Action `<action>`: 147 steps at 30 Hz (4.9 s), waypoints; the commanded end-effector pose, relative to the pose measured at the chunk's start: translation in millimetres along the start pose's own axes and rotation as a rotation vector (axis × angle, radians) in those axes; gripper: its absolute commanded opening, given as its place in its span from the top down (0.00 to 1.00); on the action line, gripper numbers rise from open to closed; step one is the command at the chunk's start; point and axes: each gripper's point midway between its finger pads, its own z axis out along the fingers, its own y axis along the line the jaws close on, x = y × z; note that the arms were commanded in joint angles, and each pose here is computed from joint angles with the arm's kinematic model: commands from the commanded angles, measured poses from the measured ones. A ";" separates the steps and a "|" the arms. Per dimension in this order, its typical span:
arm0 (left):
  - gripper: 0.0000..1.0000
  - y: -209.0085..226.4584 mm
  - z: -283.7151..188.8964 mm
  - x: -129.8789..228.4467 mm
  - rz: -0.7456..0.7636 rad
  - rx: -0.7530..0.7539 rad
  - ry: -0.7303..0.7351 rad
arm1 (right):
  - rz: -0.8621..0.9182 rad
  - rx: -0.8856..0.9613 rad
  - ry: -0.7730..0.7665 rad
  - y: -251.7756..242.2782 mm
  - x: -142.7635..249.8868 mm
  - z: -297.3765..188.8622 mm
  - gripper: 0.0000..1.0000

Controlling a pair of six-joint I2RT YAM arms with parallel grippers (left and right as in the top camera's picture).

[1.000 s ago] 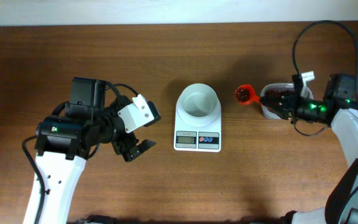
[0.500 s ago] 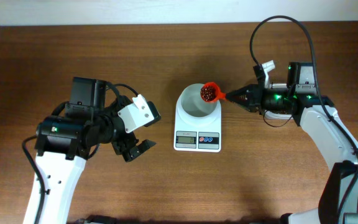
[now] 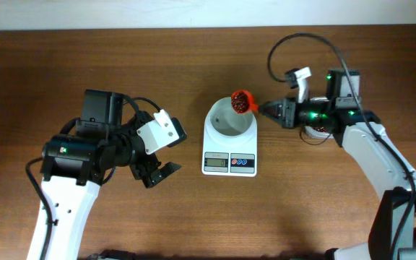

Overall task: Scoop and weigh 50g on scale
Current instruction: 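Carry the filled scoop to the white bowl and pour beans in, then move the empty orange scoop with the right gripper back over the bean tub, then dip the scoop into the red beans with the right gripper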

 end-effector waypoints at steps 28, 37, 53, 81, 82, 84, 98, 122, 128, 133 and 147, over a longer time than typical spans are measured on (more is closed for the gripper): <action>0.01 3.1 -5.9 -5.0 0.013 -0.019 -0.013 | -0.371 0.006 0.055 9.3 10.9 20.1 0.96; 0.01 3.1 -5.9 -5.0 0.013 -0.019 -0.014 | -0.367 0.010 0.084 13.9 17.4 29.0 0.96; 0.01 3.1 -5.9 -5.0 0.013 -0.019 -0.013 | -0.752 0.418 0.096 13.6 -12.2 16.5 0.96; 0.01 3.1 -5.9 -5.0 0.013 -0.019 -0.013 | 0.262 0.950 0.060 36.4 91.9 -127.8 0.96; 0.01 3.1 -5.9 -5.0 0.013 -0.019 -0.013 | 0.250 0.987 0.041 23.8 82.0 -123.9 0.96; 0.01 3.1 -5.9 -5.0 0.013 -0.019 -0.013 | 0.218 0.962 -0.032 19.6 58.2 -113.4 0.96; 0.01 3.1 -5.9 -5.0 0.013 -0.019 -0.013 | 0.310 1.119 0.082 -37.0 -10.7 -152.6 0.96; 0.01 3.1 -5.9 -5.0 0.013 -0.019 -0.013 | 0.325 1.355 0.379 -159.1 33.1 -174.1 0.96; 0.01 3.1 -5.9 -5.0 0.013 -0.019 -0.013 | 0.361 1.250 0.397 -164.5 42.6 -151.2 0.96; 0.01 3.1 -5.9 -5.0 0.013 -0.019 -0.013 | 0.426 1.041 0.339 -155.2 39.9 -125.9 0.96; 0.01 3.1 -5.9 -5.0 0.013 -0.019 -0.013 | 0.662 0.649 0.118 -152.4 36.1 -162.7 0.96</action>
